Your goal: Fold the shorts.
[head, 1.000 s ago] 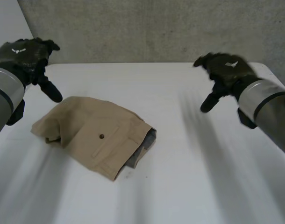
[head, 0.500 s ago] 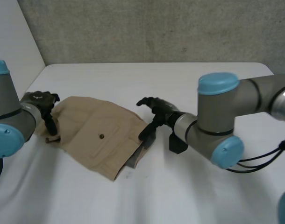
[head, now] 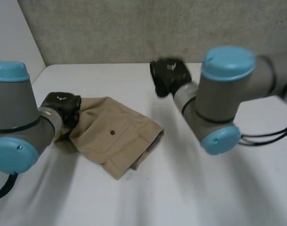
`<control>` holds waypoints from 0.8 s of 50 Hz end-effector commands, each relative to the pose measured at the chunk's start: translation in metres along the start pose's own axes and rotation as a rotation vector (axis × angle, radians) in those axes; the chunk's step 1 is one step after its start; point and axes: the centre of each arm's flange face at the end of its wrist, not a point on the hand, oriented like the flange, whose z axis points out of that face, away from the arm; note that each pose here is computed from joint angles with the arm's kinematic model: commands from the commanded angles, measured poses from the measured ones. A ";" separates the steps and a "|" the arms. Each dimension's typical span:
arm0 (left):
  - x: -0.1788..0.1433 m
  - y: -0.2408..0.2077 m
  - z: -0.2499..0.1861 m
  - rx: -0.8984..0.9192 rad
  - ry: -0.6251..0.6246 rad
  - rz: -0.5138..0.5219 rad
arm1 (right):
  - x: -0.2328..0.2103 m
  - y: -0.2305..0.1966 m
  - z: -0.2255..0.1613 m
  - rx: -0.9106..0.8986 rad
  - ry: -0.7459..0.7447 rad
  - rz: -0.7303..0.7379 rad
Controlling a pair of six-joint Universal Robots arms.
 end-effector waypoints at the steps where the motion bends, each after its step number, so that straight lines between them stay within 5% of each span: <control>1: 0.028 -0.031 -0.070 0.121 0.091 -0.130 | 0.019 -0.060 -0.015 0.161 0.052 -0.131; 14: 0.047 0.002 -0.147 0.047 0.207 -0.127 | 0.033 -0.025 -0.031 -0.021 0.044 -0.135; 22: 0.069 0.029 -0.194 -0.072 0.354 0.137 | 0.027 0.026 -0.024 -0.211 -0.018 -0.101; 29: 0.039 -0.010 -0.189 0.086 0.227 0.109 | 0.017 0.037 -0.019 -0.226 -0.101 -0.014; 40: -0.019 -0.058 -0.159 0.243 -0.012 -0.009 | -0.002 0.092 0.011 -0.301 -0.159 0.338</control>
